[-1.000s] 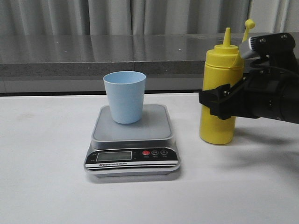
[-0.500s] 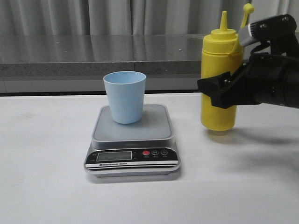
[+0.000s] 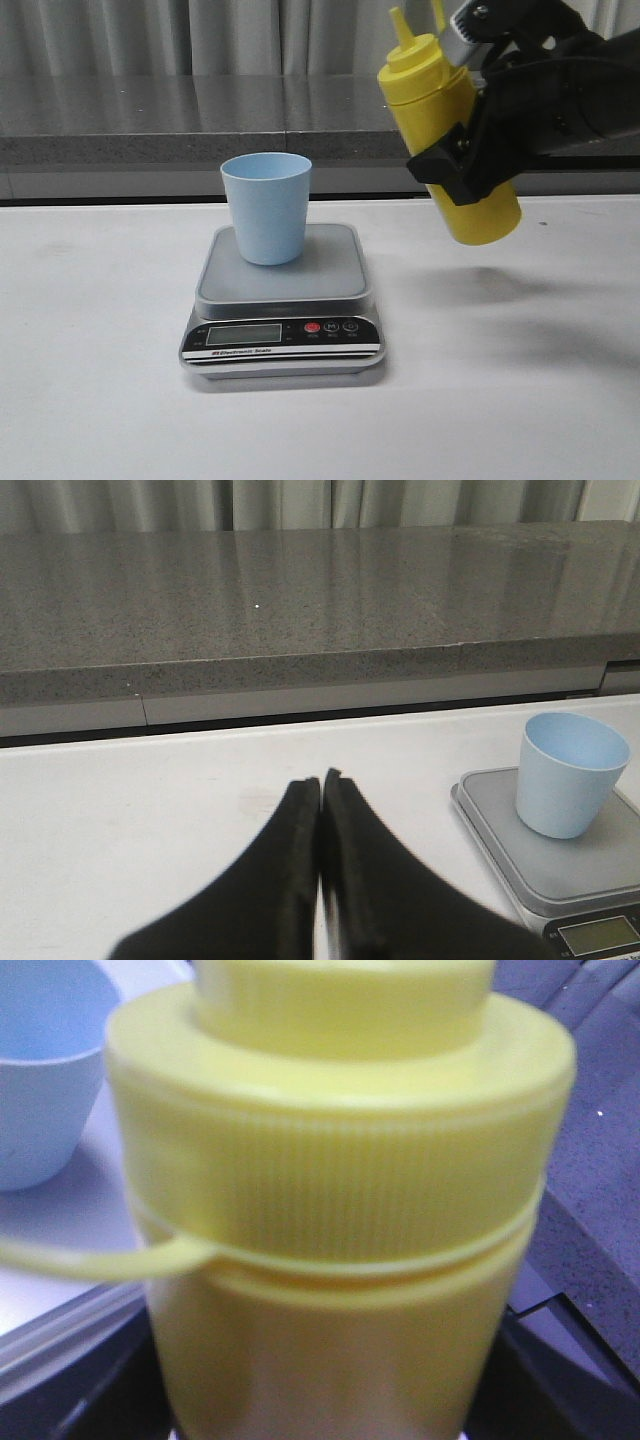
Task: Pour seasoning into cup on scale with both arms
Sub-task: 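Lift the yellow bottle with the right gripper above the cup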
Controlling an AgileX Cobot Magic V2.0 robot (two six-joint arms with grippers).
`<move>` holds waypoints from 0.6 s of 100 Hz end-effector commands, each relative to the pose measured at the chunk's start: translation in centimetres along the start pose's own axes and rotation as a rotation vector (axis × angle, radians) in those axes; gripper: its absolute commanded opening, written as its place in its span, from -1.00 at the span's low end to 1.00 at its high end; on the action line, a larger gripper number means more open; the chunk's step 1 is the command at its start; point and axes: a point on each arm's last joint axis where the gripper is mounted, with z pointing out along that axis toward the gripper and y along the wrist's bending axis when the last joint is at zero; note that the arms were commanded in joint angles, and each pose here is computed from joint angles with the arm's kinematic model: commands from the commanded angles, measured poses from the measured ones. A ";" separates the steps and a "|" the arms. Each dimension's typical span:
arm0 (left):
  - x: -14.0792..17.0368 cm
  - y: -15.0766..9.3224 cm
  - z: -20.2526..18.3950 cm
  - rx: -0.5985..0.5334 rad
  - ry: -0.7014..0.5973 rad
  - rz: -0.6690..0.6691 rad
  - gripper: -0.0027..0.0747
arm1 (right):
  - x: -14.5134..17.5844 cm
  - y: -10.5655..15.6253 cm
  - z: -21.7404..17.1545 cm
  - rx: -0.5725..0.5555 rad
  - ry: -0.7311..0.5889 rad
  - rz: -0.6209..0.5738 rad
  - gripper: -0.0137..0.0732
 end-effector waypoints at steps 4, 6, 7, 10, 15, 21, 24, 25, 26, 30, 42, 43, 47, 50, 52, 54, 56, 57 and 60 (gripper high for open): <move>-1.7 0.0 -0.2 -0.005 -0.110 -0.008 -0.98 | -3.8 -1.0 -0.3 0.022 -0.015 -0.130 -0.07; -1.7 0.0 -0.2 -0.005 -0.110 -0.008 -0.98 | -4.1 -1.0 -0.2 0.020 -0.004 -0.149 -0.07; -1.7 0.0 -0.2 -0.005 -0.110 -0.008 -0.98 | -4.3 -1.0 -0.2 0.022 -0.003 -0.156 -0.07; -1.7 0.0 -0.2 -0.005 -0.110 -0.008 -0.98 | -4.6 -1.0 -0.1 0.020 0.018 -0.184 -0.07; -1.7 0.0 -0.2 -0.005 -0.110 -0.008 -0.98 | -5.2 -1.1 0.1 0.020 0.040 -0.222 -0.07; -1.7 0.0 -0.2 -0.005 -0.110 -0.008 -0.98 | -5.9 -1.1 0.3 0.022 0.060 -0.265 -0.07; -1.7 0.0 -0.2 -0.005 -0.110 -0.008 -0.98 | -6.1 -1.1 0.4 0.024 0.078 -0.288 -0.07; -1.7 0.0 -0.2 -0.005 -0.110 -0.008 -0.98 | -6.2 -1.0 0.4 0.023 0.080 -0.293 -0.07; -1.7 0.0 -0.2 -0.005 -0.110 -0.008 -0.98 | -6.4 -1.1 0.4 0.025 0.081 -0.302 -0.07; -1.7 0.0 -0.2 -0.005 -0.110 -0.008 -0.98 | -6.7 -1.1 0.6 0.028 0.097 -0.326 -0.07; -1.7 0.0 -0.2 -0.005 -0.110 -0.008 -0.98 | -7.5 -1.0 1.2 0.034 0.145 -0.404 -0.07; -1.7 0.0 -0.2 -0.005 -0.110 -0.008 -0.98 | -7.5 -1.0 1.2 0.035 0.153 -0.412 -0.07; -1.7 0.0 -0.2 -0.005 -0.110 -0.008 -0.98 | -7.7 -0.9 1.4 0.036 0.167 -0.440 -0.07; -1.7 0.0 -0.2 -0.005 -0.110 -0.008 -0.98 | -7.7 -0.8 1.5 0.038 0.184 -0.461 -0.07; -1.7 0.0 -0.2 -0.005 -0.110 -0.008 -0.98 | -7.8 -0.8 1.6 0.039 0.194 -0.477 -0.07; -1.7 0.0 -0.2 -0.005 -0.110 -0.008 -0.98 | -7.9 -0.8 1.7 0.041 0.198 -0.491 -0.07; -1.7 0.0 -0.2 -0.005 -0.110 -0.008 -0.98 | -7.9 -0.7 1.8 0.042 0.206 -0.502 -0.07; -1.7 0.0 -0.2 -0.005 -0.110 -0.008 -0.98 | -7.9 -0.8 1.8 0.044 0.214 -0.513 -0.07; -1.7 0.0 -0.2 -0.005 -0.110 -0.008 -0.98 | -8.1 -0.7 1.8 0.046 0.222 -0.534 -0.07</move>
